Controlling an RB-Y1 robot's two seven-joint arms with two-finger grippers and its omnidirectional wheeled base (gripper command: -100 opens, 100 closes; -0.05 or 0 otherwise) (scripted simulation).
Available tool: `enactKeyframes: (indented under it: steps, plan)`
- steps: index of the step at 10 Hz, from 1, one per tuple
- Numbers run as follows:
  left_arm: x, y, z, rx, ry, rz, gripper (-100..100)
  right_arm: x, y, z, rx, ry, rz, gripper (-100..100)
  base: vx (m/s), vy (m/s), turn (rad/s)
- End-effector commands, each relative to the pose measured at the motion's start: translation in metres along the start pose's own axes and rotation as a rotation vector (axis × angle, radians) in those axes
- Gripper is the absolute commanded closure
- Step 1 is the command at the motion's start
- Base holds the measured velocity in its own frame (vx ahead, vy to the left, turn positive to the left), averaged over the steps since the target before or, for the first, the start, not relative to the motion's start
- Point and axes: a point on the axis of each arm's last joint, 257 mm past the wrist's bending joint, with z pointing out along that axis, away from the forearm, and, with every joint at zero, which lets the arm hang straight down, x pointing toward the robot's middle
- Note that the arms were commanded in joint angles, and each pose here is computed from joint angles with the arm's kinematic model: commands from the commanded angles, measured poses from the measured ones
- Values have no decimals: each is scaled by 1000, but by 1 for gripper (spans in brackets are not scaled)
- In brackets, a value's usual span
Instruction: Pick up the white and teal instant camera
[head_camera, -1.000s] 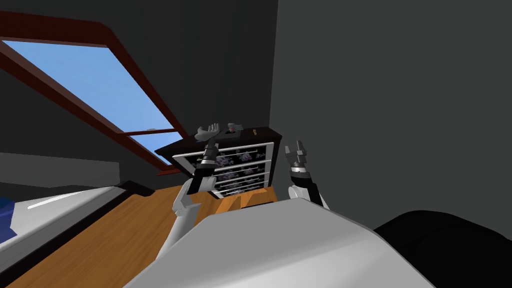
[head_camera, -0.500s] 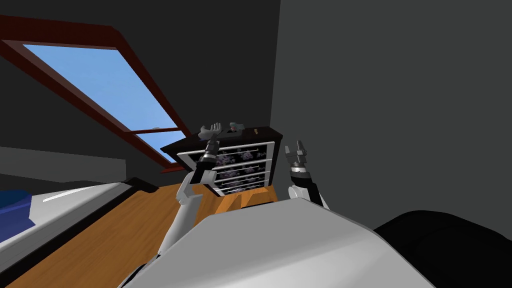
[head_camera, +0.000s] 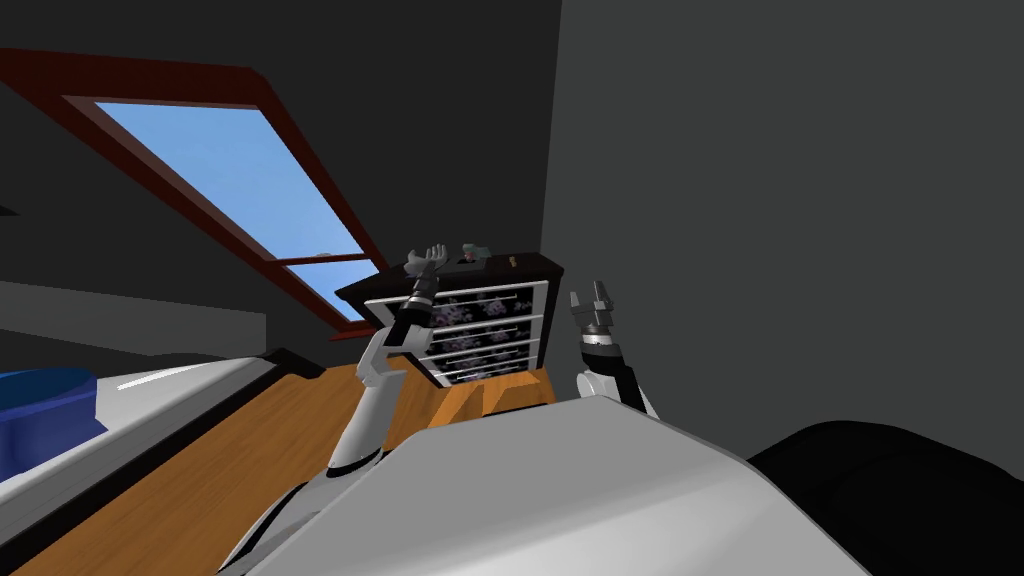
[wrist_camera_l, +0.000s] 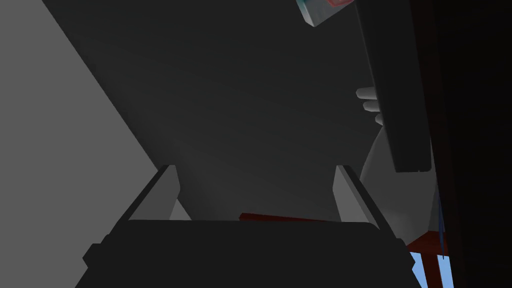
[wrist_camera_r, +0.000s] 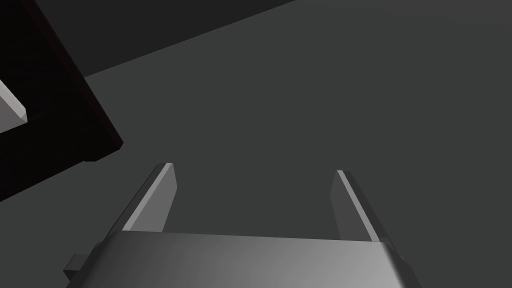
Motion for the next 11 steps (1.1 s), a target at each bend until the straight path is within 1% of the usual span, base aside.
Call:
enactKeyframes:
  steps: [1, 2, 6, 7, 8, 9, 10, 11]
  plan:
    - [-5, 14, 14, -48, -1, 7, -100, 0, 0, 0, 0, 0, 0, 0, -35, -11, 0]
    - [-6, 6, 24, -46, -4, 4, -100, 0, 0, 0, 0, 0, 0, 0, -11, 3, 17]
    - [-6, 7, 24, -54, -4, 4, -100, 0, 0, 0, 0, 0, 0, 0, -22, -4, 8]
    - [-12, 20, 37, -101, -7, 9, -100, 0, 0, 0, 0, 0, 0, 0, -54, -15, 15]
    - [-13, 15, 43, -105, -9, 7, -100, 0, 0, 0, 0, 0, 0, 0, -42, -12, 12]
    - [-19, 25, 50, -140, -13, 11, -100, 0, 0, 0, 0, 0, 0, 0, -48, -12, 25]
    - [-20, 28, 57, -164, -15, 7, -100, 0, 0, 0, 0, 0, 0, 0, -38, -18, -2]
    - [-21, 20, 64, -160, -18, 5, -100, 0, 0, 0, 0, 0, 0, 0, -10, -7, -7]
